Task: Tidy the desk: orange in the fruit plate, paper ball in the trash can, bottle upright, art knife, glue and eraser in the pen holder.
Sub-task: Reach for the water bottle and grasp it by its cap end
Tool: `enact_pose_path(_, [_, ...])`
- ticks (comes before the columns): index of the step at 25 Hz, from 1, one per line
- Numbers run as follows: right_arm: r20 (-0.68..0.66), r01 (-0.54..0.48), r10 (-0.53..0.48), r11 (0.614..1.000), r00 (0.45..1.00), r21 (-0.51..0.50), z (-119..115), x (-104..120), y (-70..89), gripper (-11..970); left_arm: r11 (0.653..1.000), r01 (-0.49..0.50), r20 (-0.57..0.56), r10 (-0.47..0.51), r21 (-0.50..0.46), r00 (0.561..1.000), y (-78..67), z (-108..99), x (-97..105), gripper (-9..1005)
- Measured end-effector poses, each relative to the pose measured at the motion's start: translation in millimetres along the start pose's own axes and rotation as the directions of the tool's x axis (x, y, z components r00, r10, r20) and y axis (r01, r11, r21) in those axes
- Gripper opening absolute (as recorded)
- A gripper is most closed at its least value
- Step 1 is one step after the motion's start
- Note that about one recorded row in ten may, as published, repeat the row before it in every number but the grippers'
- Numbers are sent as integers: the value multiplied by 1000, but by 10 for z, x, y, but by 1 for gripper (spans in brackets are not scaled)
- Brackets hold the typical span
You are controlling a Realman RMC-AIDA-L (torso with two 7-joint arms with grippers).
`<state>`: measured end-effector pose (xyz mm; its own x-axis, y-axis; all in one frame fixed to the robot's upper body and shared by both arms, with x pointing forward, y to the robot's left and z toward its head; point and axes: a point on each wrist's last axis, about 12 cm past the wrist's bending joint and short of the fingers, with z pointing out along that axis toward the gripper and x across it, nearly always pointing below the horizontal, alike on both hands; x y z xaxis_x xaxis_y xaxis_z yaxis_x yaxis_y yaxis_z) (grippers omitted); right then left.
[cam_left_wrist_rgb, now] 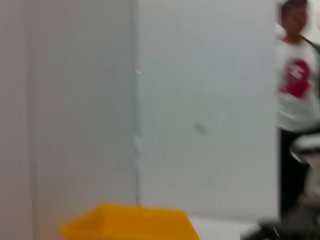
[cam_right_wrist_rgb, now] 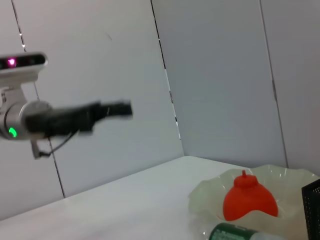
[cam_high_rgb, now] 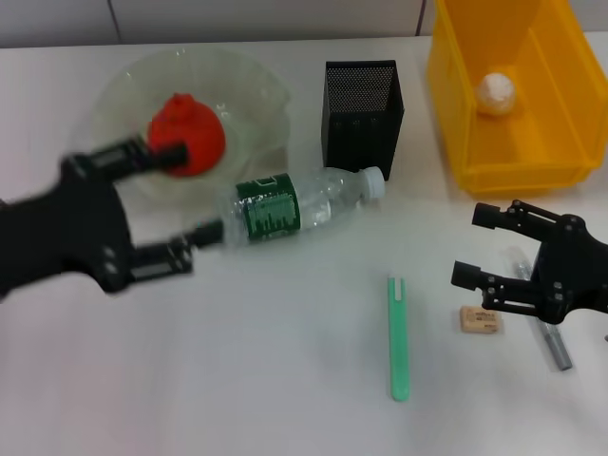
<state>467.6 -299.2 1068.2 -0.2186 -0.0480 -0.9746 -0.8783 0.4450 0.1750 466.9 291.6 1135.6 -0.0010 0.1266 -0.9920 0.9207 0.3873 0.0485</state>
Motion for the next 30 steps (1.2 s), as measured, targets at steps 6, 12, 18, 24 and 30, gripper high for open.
enact_pose_path(6, [-29, 0, 0, 1000, 1000, 8, -16, 18, -14, 840, 999, -21, -67, 24, 44, 997, -22, 291, 78, 801])
enact_pose_path(12, [-65, -13, 19, 997, 998, 78, -235, 160, 25, 840, 994, -57, -166, 72, 91, 984, 37, 854, 40, 800])
enact_pose_path(18, [-28, -32, 39, 978, 999, 207, -564, 274, 109, 840, 986, -134, -306, 158, 97, 939, 68, 1449, -84, 800])
enact_pose_path(24, [28, -49, 42, 940, 999, 337, -865, 357, 195, 840, 978, -186, -376, 209, 98, 903, 80, 1876, -147, 800])
enact_pose_path(30, [77, -66, 37, 910, 996, 409, -997, 409, 232, 841, 970, -231, -447, 242, 80, 861, 127, 2204, -37, 799])
